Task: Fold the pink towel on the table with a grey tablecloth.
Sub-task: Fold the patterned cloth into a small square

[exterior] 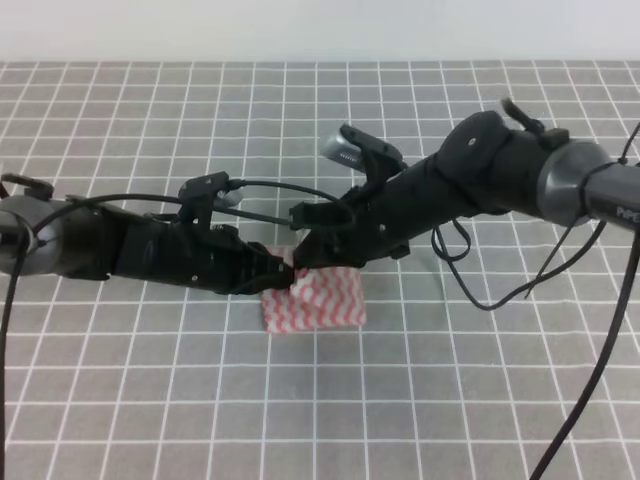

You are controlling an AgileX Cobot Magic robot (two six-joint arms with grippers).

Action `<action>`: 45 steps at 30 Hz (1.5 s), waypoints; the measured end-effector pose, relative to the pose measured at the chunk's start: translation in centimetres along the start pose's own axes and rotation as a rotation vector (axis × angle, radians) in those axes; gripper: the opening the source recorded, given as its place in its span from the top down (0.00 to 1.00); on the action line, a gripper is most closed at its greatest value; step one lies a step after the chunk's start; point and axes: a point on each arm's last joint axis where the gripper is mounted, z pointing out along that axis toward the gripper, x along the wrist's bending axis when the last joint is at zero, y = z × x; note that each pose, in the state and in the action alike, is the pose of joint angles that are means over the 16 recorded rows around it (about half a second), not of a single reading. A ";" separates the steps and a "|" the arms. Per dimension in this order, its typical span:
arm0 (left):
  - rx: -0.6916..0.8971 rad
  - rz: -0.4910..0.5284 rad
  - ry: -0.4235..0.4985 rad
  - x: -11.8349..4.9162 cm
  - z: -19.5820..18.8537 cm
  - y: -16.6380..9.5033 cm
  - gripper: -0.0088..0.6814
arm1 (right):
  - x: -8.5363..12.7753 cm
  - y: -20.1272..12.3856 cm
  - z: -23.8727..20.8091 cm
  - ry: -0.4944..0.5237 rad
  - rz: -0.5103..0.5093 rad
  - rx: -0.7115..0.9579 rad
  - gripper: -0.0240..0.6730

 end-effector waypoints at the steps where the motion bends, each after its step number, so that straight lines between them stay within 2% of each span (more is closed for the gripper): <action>1: 0.000 0.000 0.000 0.0 0.0 0.0 0.99 | 0.0 -0.1 0.1 0.001 0.000 0.003 0.99; 16: -0.021 0.064 0.056 -0.4 -2.0 1.0 0.99 | -0.2 -0.3 0.9 -0.005 -0.005 0.021 0.98; 28: -0.046 0.047 0.083 0.7 -4.3 1.7 0.99 | -0.3 -0.3 0.9 -0.010 -0.024 0.019 0.98; 45: -0.005 0.025 0.050 0.6 -1.9 0.6 0.99 | -0.1 -0.4 0.9 0.000 -0.022 0.027 0.98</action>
